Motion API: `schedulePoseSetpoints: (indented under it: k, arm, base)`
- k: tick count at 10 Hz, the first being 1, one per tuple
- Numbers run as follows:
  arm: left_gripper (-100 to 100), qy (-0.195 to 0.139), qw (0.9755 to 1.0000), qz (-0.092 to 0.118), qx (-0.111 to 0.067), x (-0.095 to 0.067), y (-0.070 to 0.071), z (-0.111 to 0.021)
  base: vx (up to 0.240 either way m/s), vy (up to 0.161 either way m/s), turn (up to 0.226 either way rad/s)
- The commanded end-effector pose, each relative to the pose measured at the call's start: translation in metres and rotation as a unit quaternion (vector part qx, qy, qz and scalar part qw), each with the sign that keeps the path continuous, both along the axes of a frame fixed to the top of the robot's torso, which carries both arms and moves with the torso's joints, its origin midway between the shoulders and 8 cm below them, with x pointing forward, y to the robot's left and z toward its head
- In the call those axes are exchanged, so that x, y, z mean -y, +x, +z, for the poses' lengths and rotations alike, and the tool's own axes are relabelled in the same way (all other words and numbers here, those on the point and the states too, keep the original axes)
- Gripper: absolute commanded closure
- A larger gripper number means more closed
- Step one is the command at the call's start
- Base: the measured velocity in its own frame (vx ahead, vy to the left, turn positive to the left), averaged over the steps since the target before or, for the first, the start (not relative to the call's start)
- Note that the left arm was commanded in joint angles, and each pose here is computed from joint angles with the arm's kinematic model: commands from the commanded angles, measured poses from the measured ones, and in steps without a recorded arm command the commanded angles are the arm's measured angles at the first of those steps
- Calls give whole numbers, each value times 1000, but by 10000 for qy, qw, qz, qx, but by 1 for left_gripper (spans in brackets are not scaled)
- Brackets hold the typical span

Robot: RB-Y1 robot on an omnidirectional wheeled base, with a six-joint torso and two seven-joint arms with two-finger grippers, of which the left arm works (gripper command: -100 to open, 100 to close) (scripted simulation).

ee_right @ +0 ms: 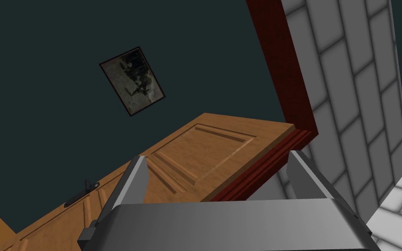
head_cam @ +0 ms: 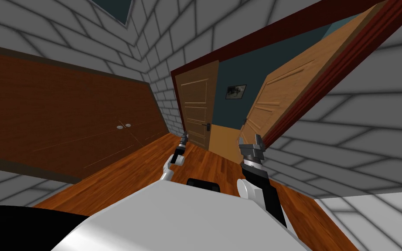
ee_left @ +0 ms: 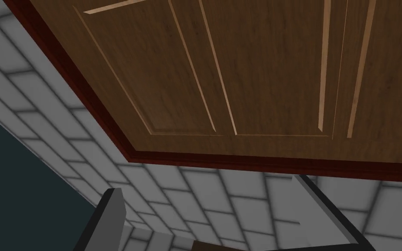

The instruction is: Push the door open

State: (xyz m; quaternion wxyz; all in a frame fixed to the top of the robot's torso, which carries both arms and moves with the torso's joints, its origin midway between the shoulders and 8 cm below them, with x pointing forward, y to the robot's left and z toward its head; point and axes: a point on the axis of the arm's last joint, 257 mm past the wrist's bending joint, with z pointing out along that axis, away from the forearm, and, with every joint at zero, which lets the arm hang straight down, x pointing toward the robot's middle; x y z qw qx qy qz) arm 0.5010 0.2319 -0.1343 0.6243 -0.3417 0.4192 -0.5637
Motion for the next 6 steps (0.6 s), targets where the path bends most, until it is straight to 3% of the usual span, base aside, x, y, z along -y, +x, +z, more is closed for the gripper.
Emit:
schedulePoseSetpoints:
  k: [1, 6]
  arm:
    - [-100, -30, 9999, -73, -94, 7, 11, -7]
    - [-100, -115, 9981, -284, -534, 28, 40, -45]
  base:
    - [115, 28, -23]
    - [100, 10, -23]
